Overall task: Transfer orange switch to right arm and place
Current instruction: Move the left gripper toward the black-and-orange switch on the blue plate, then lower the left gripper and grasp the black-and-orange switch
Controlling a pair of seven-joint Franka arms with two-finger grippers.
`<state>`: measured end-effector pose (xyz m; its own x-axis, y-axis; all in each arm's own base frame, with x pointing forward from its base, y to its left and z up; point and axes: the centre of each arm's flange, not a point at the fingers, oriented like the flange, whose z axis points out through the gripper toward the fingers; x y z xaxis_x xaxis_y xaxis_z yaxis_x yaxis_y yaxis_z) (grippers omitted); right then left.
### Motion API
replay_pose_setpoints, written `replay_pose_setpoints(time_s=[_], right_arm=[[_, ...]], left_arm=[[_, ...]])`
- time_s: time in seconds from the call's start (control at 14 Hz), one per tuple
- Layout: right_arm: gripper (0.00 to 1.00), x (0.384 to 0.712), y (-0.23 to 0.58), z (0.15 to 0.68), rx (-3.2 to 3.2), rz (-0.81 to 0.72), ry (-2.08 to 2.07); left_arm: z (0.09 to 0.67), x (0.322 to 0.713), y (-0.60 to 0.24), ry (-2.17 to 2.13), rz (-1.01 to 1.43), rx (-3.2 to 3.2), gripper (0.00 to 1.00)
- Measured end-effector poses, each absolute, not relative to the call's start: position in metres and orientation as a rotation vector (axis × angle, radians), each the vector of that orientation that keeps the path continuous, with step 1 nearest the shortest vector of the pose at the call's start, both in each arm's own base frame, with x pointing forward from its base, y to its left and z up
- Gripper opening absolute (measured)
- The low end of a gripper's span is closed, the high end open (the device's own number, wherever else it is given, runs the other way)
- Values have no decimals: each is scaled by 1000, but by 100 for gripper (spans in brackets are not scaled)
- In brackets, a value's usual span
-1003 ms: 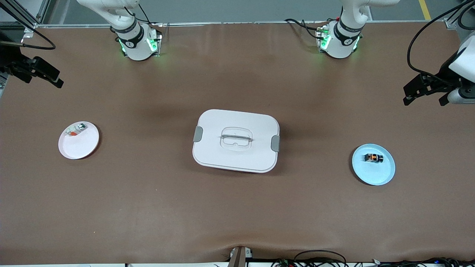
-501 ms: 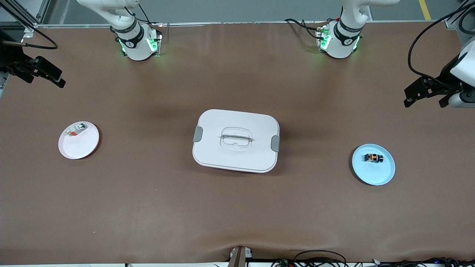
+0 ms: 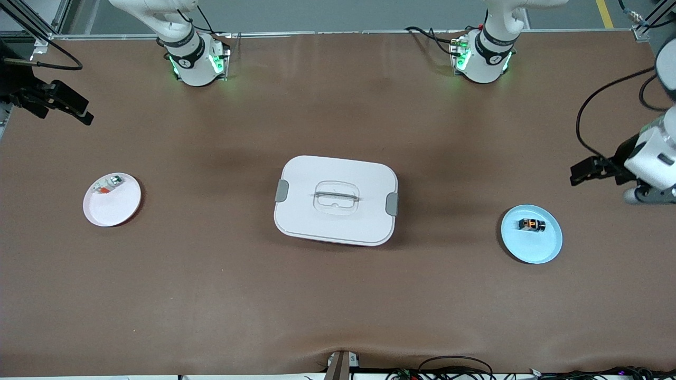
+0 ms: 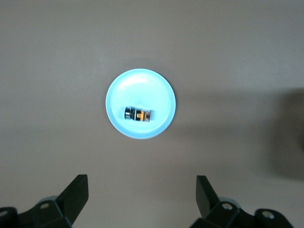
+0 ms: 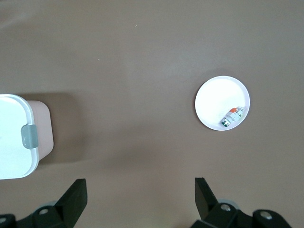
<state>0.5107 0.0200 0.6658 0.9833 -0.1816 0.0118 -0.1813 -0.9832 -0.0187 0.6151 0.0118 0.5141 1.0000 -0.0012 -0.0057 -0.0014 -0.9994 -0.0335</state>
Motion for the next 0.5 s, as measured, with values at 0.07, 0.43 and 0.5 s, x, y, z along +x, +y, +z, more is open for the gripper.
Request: replay_pose_setpoints(time_s=[0.07,0.43,0.5], right_arm=[[100,511,20,666,-3111,-21,285],[100,512,20,667,-3109,-38,286],[100,512,20,667,-3109,-38,287]], left_arm=[[496,621,18,19,3,-3106,100],[403,633,46,98,6,-3096,100],[387,636,48,98,7,-3093,100]])
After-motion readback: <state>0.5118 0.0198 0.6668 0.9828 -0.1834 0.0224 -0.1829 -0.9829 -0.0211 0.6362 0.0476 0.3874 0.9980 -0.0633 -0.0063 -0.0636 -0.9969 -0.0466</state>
